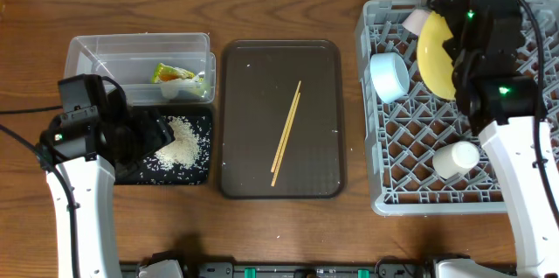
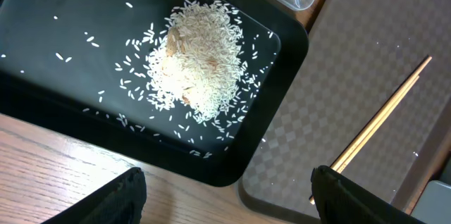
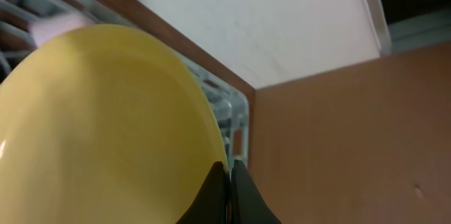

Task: Sort waste into correct bins and load items into the dishwasher rack
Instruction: 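Lift the yellow plate and stand it upright in the rack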

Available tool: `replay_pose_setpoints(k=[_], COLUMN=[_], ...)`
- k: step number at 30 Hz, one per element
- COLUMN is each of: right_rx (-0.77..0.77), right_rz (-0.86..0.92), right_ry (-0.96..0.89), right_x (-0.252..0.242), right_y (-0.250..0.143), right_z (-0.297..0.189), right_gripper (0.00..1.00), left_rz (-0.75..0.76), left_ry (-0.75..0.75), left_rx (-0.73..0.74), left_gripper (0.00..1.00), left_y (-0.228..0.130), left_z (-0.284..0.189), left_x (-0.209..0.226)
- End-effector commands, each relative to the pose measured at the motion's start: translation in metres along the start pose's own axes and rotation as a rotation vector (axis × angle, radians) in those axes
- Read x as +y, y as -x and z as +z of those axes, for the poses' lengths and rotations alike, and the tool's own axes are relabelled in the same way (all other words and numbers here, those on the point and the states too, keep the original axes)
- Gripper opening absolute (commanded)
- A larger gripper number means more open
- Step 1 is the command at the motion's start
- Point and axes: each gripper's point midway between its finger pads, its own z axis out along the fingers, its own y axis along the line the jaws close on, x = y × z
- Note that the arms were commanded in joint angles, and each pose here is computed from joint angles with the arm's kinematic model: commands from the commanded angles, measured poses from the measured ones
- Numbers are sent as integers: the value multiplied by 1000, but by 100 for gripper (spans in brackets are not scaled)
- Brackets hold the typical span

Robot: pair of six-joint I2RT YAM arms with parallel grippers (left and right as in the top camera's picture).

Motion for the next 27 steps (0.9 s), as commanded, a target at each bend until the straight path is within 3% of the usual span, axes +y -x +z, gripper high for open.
replay_pose_setpoints(k=[1, 9, 25, 27], right_rx=[79, 227, 131, 139], right_rz=[-40, -81, 47, 75], right_ry=[-34, -68, 202, 247], right_x=[-4, 14, 91, 100], right_y=[-16, -37, -12, -14], right_z=[14, 43, 40, 37], right_gripper=[1, 1, 2, 9], left_rz=[2, 2, 2, 2], left_ry=[5, 5, 5, 5], left_rx=[-7, -7, -7, -7], left_gripper=[78, 77, 78, 77], left_y=[2, 2, 2, 2], left_z=[-1, -1, -1, -1], left_x=[1, 1, 1, 1])
